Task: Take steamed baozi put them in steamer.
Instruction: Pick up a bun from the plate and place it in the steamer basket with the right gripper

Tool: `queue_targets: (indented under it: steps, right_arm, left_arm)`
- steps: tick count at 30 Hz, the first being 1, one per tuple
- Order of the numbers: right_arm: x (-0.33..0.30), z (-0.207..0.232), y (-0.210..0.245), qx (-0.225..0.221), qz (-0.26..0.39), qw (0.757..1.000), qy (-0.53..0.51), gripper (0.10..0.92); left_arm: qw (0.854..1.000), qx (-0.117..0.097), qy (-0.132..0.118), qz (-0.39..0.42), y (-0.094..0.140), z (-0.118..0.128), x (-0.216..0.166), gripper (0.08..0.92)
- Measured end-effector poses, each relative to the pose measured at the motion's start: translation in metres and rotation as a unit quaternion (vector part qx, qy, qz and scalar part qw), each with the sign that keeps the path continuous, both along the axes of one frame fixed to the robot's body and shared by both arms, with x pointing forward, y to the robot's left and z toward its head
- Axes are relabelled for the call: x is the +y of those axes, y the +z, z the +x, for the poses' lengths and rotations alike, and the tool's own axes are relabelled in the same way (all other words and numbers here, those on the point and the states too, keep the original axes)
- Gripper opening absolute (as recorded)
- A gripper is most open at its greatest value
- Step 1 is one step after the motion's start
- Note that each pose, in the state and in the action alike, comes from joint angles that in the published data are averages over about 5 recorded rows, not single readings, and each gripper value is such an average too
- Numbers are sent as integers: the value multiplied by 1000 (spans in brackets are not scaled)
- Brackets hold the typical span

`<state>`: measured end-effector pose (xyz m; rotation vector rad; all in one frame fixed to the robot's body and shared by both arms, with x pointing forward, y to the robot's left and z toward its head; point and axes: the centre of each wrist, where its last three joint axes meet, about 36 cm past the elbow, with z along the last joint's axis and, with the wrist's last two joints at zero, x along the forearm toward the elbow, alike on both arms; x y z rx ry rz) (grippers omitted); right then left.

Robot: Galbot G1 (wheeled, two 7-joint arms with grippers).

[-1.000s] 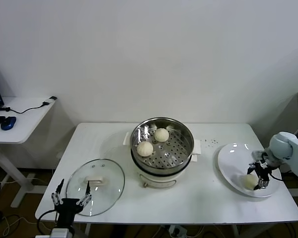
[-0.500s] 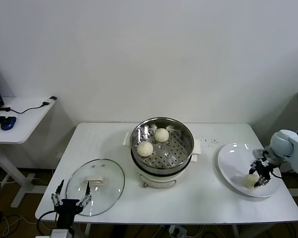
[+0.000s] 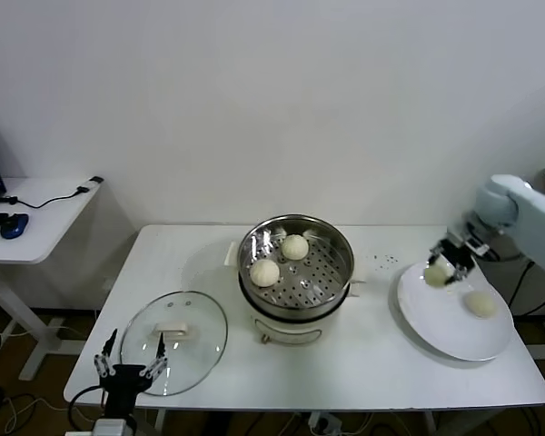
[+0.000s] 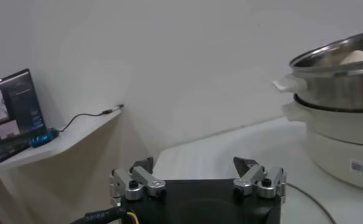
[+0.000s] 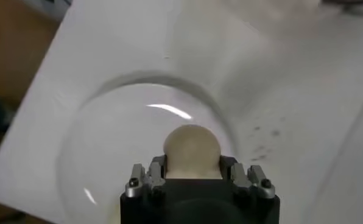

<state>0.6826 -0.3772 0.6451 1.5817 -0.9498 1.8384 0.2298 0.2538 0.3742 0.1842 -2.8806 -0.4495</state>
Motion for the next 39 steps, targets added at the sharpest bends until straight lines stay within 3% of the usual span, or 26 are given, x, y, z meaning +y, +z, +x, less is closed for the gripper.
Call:
queue_targets:
  steps: [6, 12, 25, 39]
  right_arm:
    - [88, 16, 64, -38, -9, 990, 136, 577]
    - [164, 14, 83, -50, -22, 968, 244, 577]
    - [253, -23, 25, 1, -33, 926, 376, 577]
    - [307, -49, -29, 44, -27, 896, 442, 577]
  left_arm:
    - [1000, 0, -2, -8, 5, 1, -3, 823]
    - [1000, -3, -2, -4, 7, 4, 0, 823]
    - [1000, 1, 1, -1, 6, 2, 5, 823]
    - [1000, 3, 0, -1, 3, 1, 6, 823]
